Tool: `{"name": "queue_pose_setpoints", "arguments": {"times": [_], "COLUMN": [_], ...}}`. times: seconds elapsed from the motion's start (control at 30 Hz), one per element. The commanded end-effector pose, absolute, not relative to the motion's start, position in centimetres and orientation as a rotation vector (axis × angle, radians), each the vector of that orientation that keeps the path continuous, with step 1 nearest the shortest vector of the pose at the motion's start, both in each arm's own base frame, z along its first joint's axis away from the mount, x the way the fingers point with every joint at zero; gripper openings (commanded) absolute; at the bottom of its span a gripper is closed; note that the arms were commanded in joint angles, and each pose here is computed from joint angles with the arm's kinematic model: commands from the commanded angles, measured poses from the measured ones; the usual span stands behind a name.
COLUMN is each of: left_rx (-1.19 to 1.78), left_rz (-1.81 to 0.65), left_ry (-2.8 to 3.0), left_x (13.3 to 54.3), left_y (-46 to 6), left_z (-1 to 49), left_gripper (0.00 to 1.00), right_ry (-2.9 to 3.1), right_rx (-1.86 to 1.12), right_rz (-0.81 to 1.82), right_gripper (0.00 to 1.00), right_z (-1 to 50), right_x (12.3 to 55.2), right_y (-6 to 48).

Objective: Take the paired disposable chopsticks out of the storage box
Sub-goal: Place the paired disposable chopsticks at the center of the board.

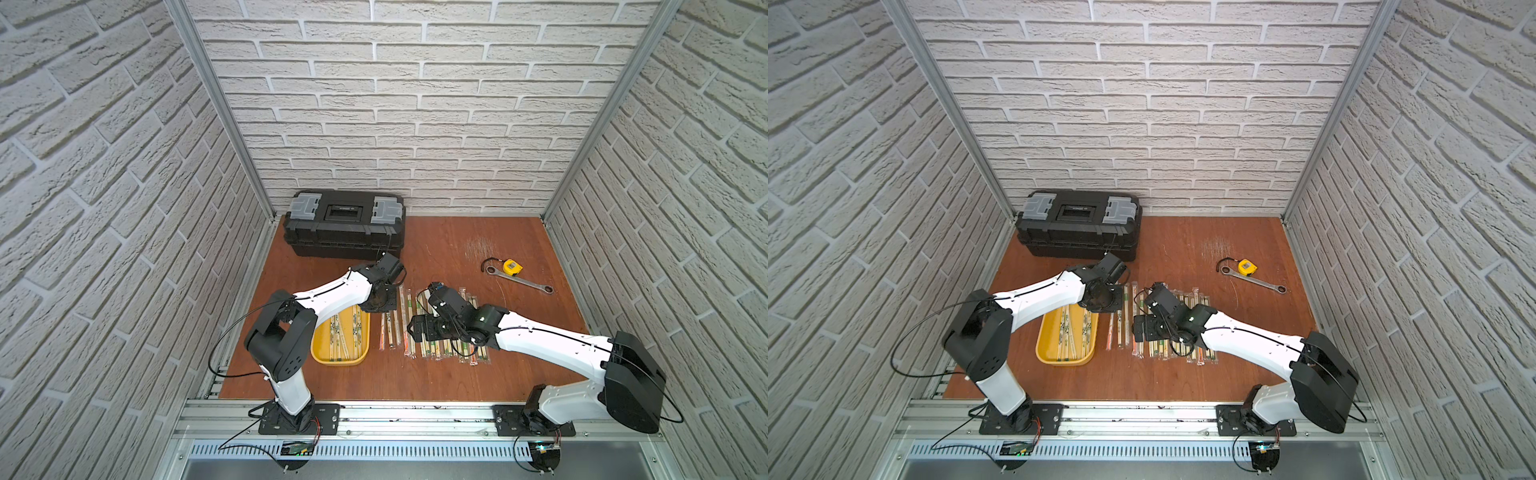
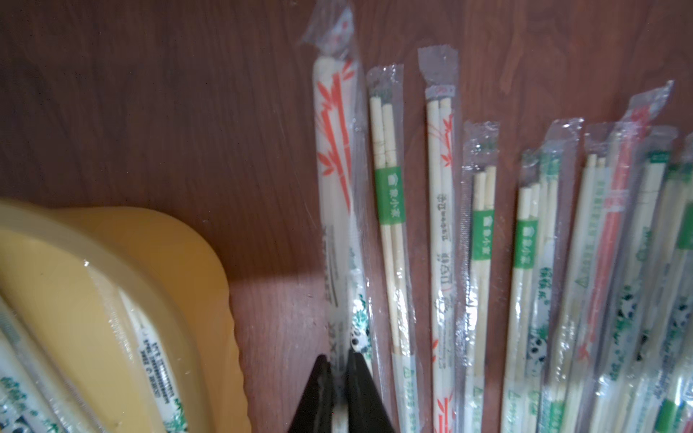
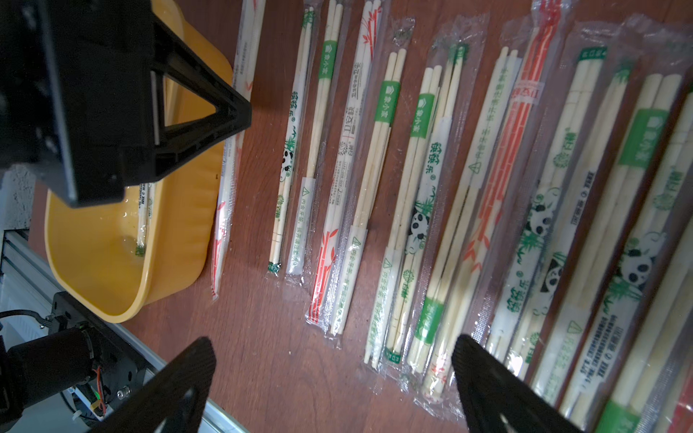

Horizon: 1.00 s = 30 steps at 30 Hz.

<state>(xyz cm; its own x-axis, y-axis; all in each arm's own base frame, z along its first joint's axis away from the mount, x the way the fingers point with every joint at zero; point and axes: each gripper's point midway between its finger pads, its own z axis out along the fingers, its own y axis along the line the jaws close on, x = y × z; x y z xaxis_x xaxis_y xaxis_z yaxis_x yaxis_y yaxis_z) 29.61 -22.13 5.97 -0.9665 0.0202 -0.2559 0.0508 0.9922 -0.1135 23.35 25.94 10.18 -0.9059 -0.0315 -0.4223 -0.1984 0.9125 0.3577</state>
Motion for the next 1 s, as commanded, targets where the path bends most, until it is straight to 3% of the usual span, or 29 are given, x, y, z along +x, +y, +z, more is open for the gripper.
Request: {"name": "queue_pose_setpoints", "arguments": {"times": [0.0,0.5,0.8,0.97], "left_rx": [0.009,-0.036,0.004,-0.024], "left_rz": [-0.165,-0.163,-0.269,-0.237], "left_ry": [2.858,2.886,2.798,2.772], "left_x": [30.6,30.9,31.2,30.8], "left_y": [-22.3,-21.6,-22.2,-19.9], "left_z": [5.7,4.0,7.8,9.6], "left_gripper": [0.13,0.22,0.34,0.37], "right_ry": [2.631,2.633,2.642,2.650], "right_rx": [-0.157,-0.170,-0.181,-0.177], "right_rz": [0.553,0.561,0.569,0.574], "right_gripper": [1.00,1.00,1.00,1.00], "right_z": [10.8,11.0,10.9,10.7], "right_x": [23.5,23.9,24.0,24.0], "right_y": [25.5,26.0,26.5,26.7]}}
